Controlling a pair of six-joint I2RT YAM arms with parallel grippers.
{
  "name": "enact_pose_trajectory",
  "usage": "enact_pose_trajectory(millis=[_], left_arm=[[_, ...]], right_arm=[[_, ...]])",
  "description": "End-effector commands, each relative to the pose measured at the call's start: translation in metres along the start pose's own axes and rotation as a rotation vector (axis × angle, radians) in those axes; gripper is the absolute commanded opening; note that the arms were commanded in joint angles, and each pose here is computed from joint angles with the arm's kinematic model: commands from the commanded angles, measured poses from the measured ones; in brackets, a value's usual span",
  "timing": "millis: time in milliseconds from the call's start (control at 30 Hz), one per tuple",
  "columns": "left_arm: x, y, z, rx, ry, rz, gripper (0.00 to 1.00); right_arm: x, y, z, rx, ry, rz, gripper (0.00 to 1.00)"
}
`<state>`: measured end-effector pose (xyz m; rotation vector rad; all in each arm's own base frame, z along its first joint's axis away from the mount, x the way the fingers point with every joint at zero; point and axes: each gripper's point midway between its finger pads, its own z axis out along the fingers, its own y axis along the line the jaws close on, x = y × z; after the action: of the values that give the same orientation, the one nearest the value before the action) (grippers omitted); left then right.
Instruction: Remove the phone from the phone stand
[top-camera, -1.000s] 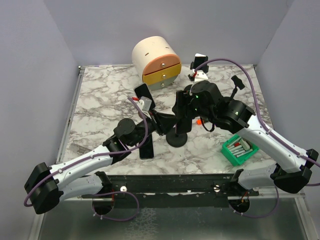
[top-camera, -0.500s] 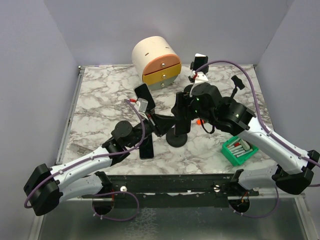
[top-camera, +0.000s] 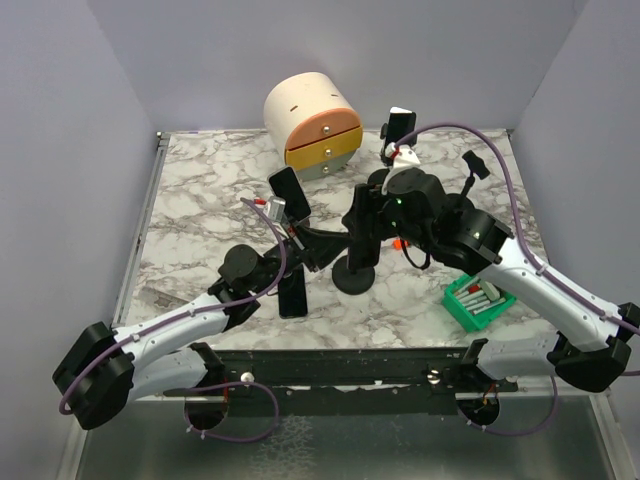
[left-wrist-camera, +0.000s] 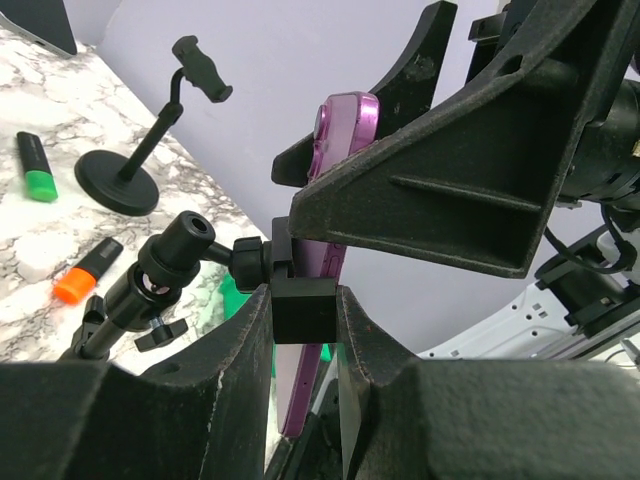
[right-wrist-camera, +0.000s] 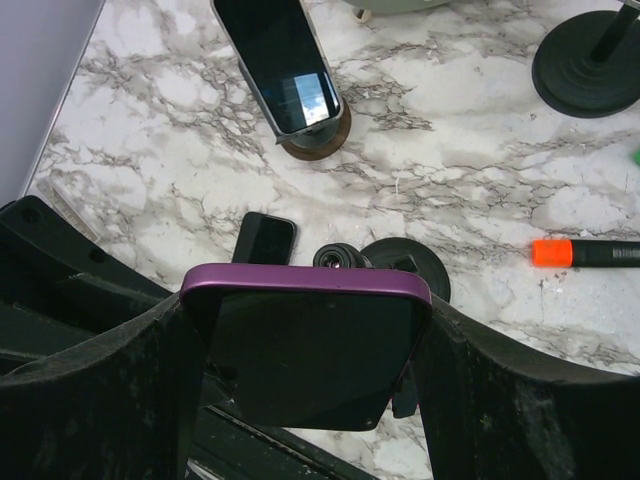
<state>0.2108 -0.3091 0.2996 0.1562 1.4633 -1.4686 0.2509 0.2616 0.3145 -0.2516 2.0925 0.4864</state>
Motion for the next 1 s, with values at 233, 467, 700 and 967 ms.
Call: enact_pose_trajectory(millis=[233, 467, 700, 967], left_arm=[[-0.001, 0.012, -0.003, 0.025, -0.027, -0.116, 0.0], [-0.003, 0.013, -0.004, 0.039, -0.035, -0.138, 0.0], [-0.004, 0.018, -0.005, 0.032, -0.04, -0.152, 0.0], [-0.001, 0.024, -0.005, 0.022, -0.036, -0.162, 0.0]], right_arm=[[0.009, -0.013, -0.01, 0.028, 0.003, 0.018, 0.0], [0.008, -0.008, -0.014, -0.018, -0.013, 0.037, 0.0], [0.004, 0.003, -0.021, -0.09, -0.03, 0.055, 0.0], [0.0, 0.013, -0.027, -0.159, -0.049, 0.063, 0.0]])
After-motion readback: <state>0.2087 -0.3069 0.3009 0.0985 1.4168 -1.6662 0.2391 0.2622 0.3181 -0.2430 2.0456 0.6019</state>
